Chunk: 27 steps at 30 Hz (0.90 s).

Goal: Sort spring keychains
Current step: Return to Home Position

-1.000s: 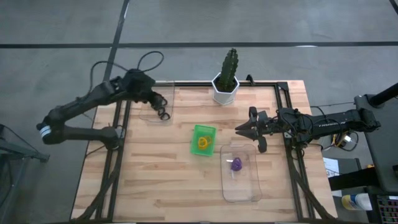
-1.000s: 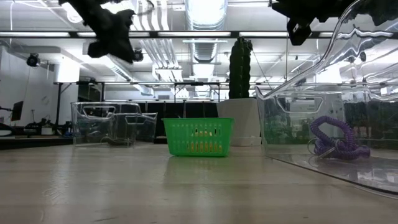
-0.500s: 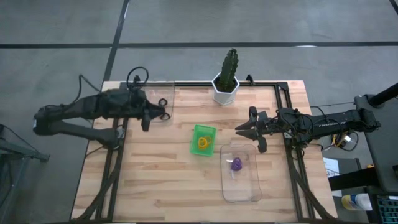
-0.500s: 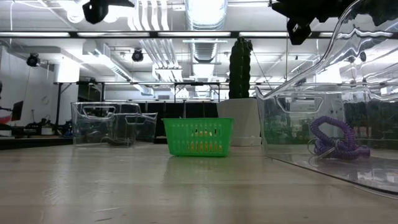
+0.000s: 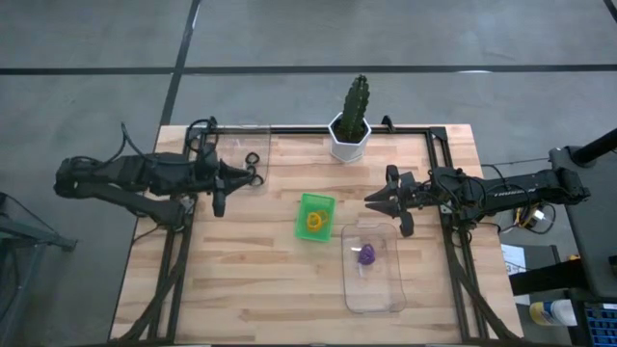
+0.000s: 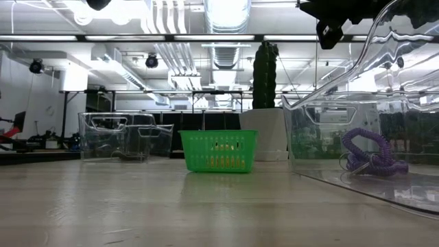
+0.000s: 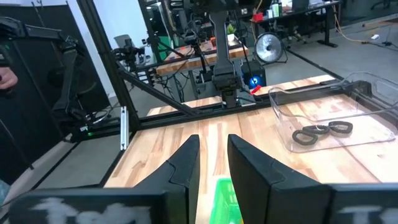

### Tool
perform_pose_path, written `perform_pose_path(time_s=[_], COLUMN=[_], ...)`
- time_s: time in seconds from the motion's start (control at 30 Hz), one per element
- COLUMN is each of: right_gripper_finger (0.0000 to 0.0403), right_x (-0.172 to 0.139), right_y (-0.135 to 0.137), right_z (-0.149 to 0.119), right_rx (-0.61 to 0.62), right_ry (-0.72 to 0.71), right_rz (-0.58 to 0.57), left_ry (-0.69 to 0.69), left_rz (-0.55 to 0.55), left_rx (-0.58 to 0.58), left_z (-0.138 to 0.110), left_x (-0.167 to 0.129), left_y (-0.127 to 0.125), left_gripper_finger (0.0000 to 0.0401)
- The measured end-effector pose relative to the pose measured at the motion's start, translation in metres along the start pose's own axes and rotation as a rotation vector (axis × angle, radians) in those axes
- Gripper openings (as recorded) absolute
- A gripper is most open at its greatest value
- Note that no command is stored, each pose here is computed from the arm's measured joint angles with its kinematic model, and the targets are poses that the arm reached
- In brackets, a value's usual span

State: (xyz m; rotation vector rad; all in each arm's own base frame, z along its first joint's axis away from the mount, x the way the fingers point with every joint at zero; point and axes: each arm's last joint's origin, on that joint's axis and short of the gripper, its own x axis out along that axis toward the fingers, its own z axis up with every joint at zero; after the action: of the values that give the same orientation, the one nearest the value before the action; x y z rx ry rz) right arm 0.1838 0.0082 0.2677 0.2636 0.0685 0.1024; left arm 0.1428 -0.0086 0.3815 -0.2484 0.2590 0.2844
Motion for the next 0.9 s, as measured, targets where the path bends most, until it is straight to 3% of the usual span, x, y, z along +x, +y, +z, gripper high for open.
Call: perform_pose_path(time_s=[0.23,0.5,0.9], right_gripper_finger=[0.0078,0.0068,0.0083], right_x=[0.0,0.0,0.0], right_y=[0.0,0.0,0.0], right_z=[0.0,0.0,0.001], right_rx=[0.0,-0.001,-0.006], right_ry=[-0.001,-0.001,-0.009], right_rz=[0.001,0.001,0.003], left_ry=[-0.033,-0.053,-0.128], left_rz=[-0.092,-0.115,-0.177], left_rx=[0.022,0.012,-0.043], left_z=[-0.008,-0.036,-0.08], left_x=[-0.012,-0.019,-0.032], left_y=[0.006,0.018,0.037], left_gripper_finger=[0.0083,0.0083,0.0083])
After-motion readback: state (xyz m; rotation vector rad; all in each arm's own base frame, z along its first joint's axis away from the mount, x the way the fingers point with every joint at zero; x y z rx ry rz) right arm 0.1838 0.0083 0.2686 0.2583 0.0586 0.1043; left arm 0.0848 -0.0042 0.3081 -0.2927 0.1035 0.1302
